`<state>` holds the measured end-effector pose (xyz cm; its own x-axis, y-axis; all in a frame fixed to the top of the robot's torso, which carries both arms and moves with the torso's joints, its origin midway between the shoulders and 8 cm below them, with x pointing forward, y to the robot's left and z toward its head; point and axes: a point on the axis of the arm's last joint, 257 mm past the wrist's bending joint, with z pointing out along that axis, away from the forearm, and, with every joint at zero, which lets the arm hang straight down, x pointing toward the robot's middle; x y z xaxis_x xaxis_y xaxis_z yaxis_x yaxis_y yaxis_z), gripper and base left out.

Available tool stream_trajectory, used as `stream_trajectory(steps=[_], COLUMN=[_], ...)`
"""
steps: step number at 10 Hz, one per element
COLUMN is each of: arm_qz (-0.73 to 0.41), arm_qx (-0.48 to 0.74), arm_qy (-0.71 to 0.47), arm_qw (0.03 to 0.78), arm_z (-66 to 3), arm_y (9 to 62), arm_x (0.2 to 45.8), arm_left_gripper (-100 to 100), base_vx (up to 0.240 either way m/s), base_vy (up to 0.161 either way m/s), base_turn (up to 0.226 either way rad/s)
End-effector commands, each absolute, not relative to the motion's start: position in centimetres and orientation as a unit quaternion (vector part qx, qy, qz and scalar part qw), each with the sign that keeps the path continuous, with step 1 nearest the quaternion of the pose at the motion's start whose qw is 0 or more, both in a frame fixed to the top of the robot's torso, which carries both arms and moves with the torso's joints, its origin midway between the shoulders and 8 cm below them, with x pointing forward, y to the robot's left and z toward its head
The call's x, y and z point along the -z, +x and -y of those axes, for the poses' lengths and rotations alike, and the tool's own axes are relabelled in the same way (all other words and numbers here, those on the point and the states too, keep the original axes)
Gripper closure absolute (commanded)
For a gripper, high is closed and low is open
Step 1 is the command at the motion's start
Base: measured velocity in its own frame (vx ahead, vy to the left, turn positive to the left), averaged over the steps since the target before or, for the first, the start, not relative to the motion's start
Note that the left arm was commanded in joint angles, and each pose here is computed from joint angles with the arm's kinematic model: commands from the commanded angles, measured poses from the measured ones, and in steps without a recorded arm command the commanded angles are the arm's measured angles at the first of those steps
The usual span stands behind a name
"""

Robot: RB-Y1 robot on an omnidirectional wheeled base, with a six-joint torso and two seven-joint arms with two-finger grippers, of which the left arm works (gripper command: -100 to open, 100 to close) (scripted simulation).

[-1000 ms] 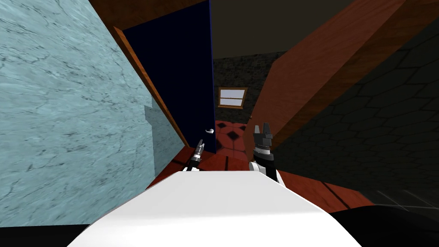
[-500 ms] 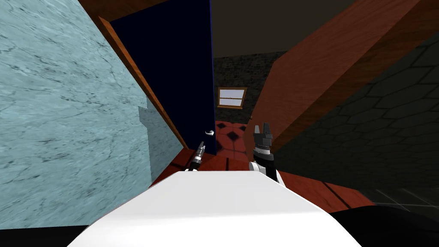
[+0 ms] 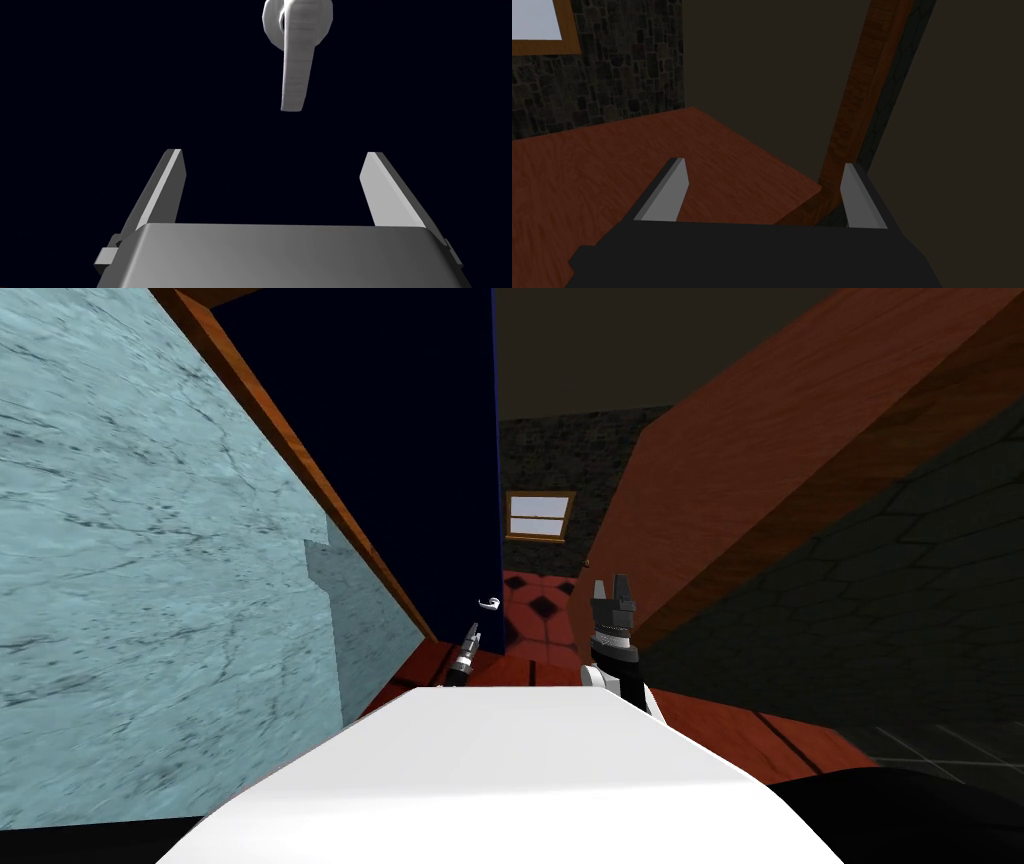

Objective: Push the door open

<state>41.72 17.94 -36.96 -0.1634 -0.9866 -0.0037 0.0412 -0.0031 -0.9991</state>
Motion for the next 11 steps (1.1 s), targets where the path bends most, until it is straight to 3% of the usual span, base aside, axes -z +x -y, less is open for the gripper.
stream_trajectory(steps=[1, 6, 11], arm_qz=[-0.535, -0.54, -0.538], arm_qx=[0.546, 0.542, 0.538], arm_qy=[-0.45, -0.453, -0.457], arm_qw=[0.461, 0.457, 0.46], arm_z=[-17.7, -17.6, -17.8], arm_y=[41.4, 41.4, 42.0], arm_x=[37.9, 38.9, 39.1], arm_left_gripper=[-100, -100, -100], base_vx=[0.106, 0.083, 0.199], base_vy=[0.045, 0.022, -0.033], base_turn=[-0.048, -0.024, -0.026])
